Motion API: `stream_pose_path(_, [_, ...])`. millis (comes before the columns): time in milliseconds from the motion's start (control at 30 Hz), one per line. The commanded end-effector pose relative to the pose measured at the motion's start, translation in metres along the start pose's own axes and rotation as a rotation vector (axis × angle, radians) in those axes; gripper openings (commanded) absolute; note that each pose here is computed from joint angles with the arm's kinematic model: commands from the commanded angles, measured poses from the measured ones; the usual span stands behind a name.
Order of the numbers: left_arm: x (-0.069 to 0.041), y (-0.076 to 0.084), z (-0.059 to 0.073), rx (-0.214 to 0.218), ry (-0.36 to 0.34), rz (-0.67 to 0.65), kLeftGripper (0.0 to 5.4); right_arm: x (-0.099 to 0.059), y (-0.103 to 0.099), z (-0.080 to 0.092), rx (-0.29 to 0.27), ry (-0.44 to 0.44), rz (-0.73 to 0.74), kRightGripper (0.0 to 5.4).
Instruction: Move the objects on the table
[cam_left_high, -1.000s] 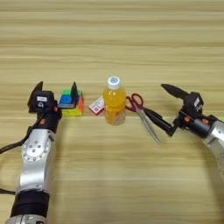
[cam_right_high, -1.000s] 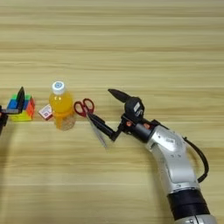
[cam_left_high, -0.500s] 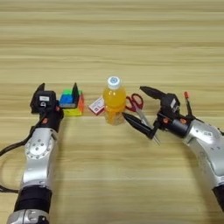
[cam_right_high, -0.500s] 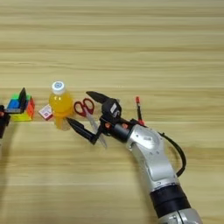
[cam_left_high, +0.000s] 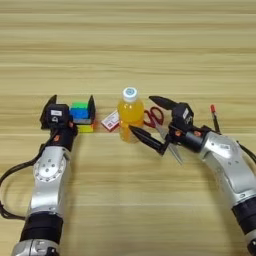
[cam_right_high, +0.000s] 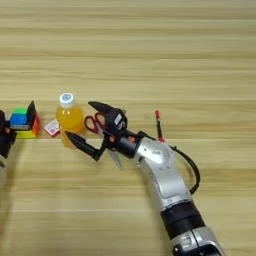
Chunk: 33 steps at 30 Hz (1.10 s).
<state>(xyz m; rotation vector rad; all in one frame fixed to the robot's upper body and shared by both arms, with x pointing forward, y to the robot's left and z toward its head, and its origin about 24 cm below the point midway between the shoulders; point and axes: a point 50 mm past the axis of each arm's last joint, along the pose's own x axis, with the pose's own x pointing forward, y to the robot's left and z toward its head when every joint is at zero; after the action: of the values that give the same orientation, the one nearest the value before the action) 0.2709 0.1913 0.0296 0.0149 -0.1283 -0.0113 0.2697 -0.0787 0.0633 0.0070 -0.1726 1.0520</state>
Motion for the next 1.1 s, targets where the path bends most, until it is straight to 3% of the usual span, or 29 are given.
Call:
stream_pose_path(33, [0.0, -0.004, 0.001, 0.009, -0.009, -0.015, 5.4, 0.008, -0.001, 0.004, -0.019, -0.009, 0.012, 5.4])
stream_pose_path(1100, [-0.001, -0.005, 0.001, 0.002, -0.01, -0.017, 5.4, 0.045, 0.002, -0.012, 0.033, 0.01, 0.039, 5.4])
